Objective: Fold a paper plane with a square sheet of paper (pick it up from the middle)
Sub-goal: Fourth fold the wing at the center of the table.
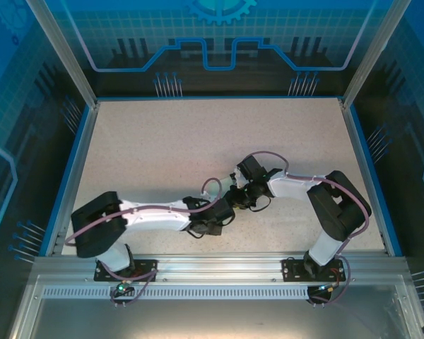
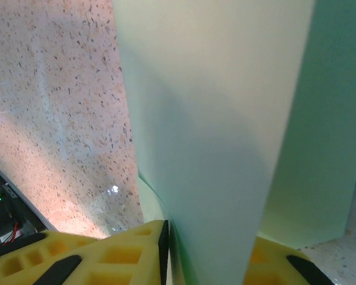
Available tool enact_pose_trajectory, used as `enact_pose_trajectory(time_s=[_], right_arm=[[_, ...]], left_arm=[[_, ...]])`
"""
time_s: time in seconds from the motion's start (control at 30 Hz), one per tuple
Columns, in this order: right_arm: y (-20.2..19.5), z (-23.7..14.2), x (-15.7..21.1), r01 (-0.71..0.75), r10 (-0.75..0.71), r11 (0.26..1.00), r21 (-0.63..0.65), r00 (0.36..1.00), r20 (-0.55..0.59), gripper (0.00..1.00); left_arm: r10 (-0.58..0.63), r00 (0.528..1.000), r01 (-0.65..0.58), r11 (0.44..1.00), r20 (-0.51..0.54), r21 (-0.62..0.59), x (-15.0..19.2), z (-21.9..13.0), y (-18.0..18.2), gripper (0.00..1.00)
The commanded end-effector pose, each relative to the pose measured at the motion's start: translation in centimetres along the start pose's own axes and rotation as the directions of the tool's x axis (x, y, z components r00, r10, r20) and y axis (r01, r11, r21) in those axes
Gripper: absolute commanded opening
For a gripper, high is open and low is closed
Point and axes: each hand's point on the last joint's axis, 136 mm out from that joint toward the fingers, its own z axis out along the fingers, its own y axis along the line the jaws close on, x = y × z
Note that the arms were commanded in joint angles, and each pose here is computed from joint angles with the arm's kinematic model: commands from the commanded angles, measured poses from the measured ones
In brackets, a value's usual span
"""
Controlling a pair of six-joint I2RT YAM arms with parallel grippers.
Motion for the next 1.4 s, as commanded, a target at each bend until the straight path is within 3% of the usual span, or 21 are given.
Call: enact_pose_trajectory(time_s=[0.0,0.2,0.4,0.9,1.1,1.37], right_arm=[[1.6,-1.4,-0.6,0.021,-0.02,0.999,-0.044,1.0,0.016,0.24],[1.7,-1.8,-0.6,0.018,-0.017,0.998,-0.054,1.0,0.014,0.24],[2.6,-2.6,-1.6,0.039,-0.037,0.996,-0.076,0.999,0.03,0.25],[2.5,-2.8,-2.0,0.029,-0.027,0.995,-0.094,0.999,0.019,0.25],[2.6,-2.6,-2.1,0.023,-0.022,0.995,-0.102,1.0,0.012,0.25],[2.6,-2.5,-2.1,0.02,-0.019,0.995,-0.099,1.0,0.008,0.25]], left_arm=[[-0.034,0.994,0.024,0.995,0.102,0.102,-1.9,-2.5,-0.9,0.39],[0.006,0.995,-0.024,0.984,0.097,0.179,-1.6,-2.8,-2.5,0.37],[0.004,0.999,-0.01,0.992,0.052,0.129,-1.0,-0.7,-3.0,0.37],[-0.067,0.99,0.053,0.992,0.123,0.119,-2.4,-0.6,-4.1,0.41],[-0.064,0.992,0.061,0.998,0.106,0.033,-1.9,0.9,-2.9,0.41],[-0.109,0.988,0.109,0.994,0.111,0.007,-1.8,1.5,-2.3,0.31]])
